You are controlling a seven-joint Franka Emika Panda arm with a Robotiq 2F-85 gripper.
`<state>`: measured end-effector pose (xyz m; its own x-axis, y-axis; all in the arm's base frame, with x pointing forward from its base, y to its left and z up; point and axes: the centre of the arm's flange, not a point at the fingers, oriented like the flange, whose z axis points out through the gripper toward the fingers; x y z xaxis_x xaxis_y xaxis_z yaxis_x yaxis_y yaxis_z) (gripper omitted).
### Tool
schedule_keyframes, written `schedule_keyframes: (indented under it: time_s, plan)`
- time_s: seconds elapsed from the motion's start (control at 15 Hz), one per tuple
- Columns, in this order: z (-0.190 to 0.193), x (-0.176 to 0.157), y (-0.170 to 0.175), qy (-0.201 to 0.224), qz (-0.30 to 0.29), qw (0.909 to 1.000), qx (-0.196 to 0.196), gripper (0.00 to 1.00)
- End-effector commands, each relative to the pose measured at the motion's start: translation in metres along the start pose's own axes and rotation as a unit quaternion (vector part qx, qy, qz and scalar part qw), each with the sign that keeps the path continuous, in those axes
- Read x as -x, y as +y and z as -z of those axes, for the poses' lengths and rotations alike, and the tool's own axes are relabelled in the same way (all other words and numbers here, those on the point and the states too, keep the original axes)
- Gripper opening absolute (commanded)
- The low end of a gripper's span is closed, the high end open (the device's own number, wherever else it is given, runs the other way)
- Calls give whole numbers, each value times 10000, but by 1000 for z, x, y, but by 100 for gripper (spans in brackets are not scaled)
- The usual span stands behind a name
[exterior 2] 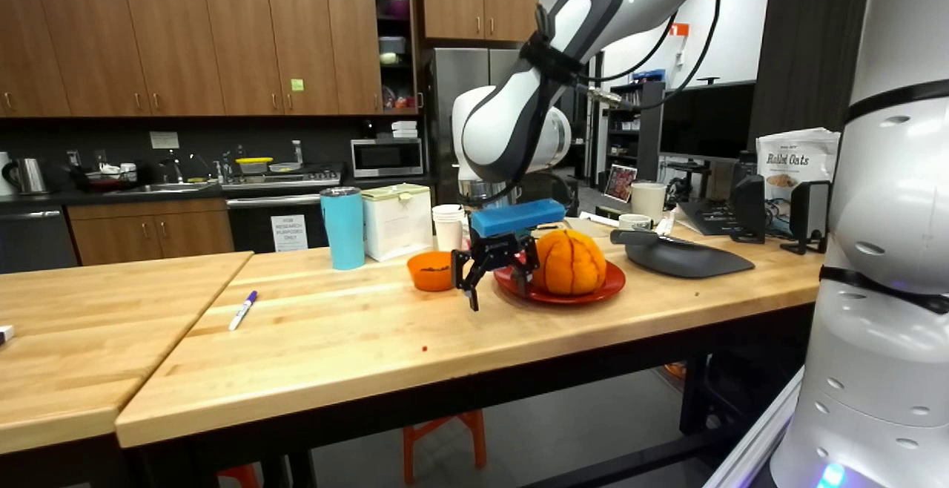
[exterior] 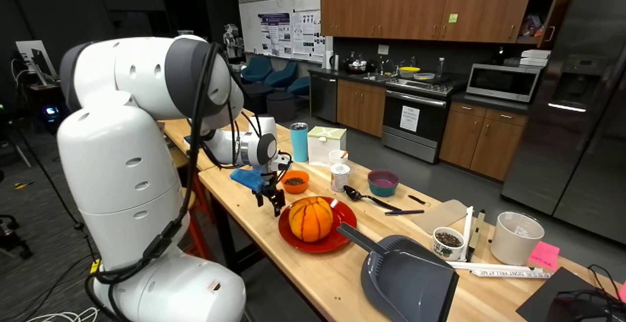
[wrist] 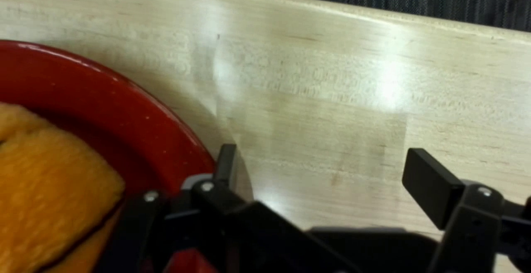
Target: Push the orange bowl to the left
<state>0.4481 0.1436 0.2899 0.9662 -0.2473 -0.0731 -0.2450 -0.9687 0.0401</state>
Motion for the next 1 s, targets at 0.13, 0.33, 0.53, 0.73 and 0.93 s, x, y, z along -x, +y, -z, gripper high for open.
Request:
schedule_keyframes:
  time_s: [0.13, 0.33, 0.53, 0.73, 0.93]
  plan:
    - [35, 25, 1, 441, -1, 9990, 116, 100]
    - [32, 24, 1, 535, 12, 9984, 168, 100]
    - [22, 23, 9, 565, -115, 9976, 373, 100]
    - [9, 27, 25, 507, -338, 9969, 503, 100]
    - [-5, 34, 43, 402, -589, 9960, 534, 100]
